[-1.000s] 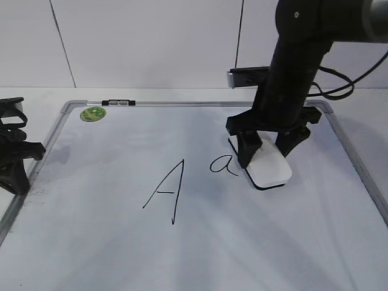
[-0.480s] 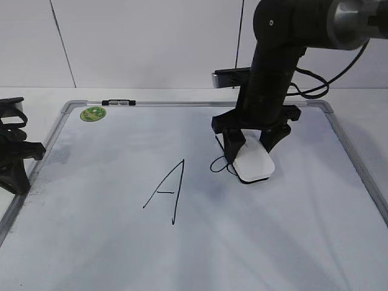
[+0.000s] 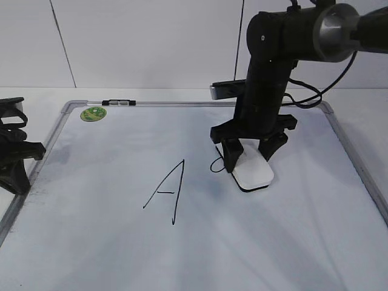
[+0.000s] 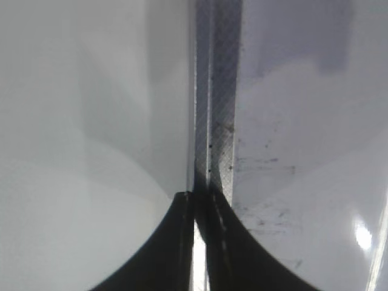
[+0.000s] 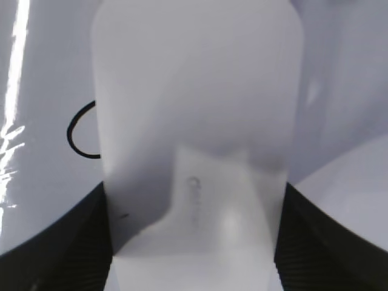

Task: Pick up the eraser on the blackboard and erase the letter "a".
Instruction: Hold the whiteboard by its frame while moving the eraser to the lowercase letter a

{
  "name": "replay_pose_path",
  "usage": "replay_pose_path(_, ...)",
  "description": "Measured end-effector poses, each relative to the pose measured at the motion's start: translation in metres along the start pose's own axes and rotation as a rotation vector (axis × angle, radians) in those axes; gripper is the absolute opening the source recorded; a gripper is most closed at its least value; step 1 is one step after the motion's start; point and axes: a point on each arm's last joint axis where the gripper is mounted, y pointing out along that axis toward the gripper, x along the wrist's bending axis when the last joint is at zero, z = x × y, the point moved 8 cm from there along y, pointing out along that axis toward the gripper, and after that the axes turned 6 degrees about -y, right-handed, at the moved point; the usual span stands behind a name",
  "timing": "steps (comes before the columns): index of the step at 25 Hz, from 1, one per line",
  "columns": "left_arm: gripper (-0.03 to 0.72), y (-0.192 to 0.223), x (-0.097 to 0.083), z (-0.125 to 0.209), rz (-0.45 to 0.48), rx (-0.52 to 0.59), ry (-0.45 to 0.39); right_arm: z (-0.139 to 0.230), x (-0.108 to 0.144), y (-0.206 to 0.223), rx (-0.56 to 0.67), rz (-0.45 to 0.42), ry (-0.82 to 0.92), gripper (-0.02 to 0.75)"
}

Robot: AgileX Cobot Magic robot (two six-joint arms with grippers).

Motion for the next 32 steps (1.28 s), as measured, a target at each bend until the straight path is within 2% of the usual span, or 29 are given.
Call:
replay_pose_path(16, 0.015, 0.000, 0.000, 0.000, 0.001, -0.001, -0.001, 0.000, 0.004, 0.002, 0.007, 0.013, -0.013, 0.558)
replay_pose_path(32, 0.015, 0.000, 0.000, 0.000, 0.001, -0.001, -0.001, 0.001, 0.047, 0.006, 0.015, 0.016, -0.114, 0.558)
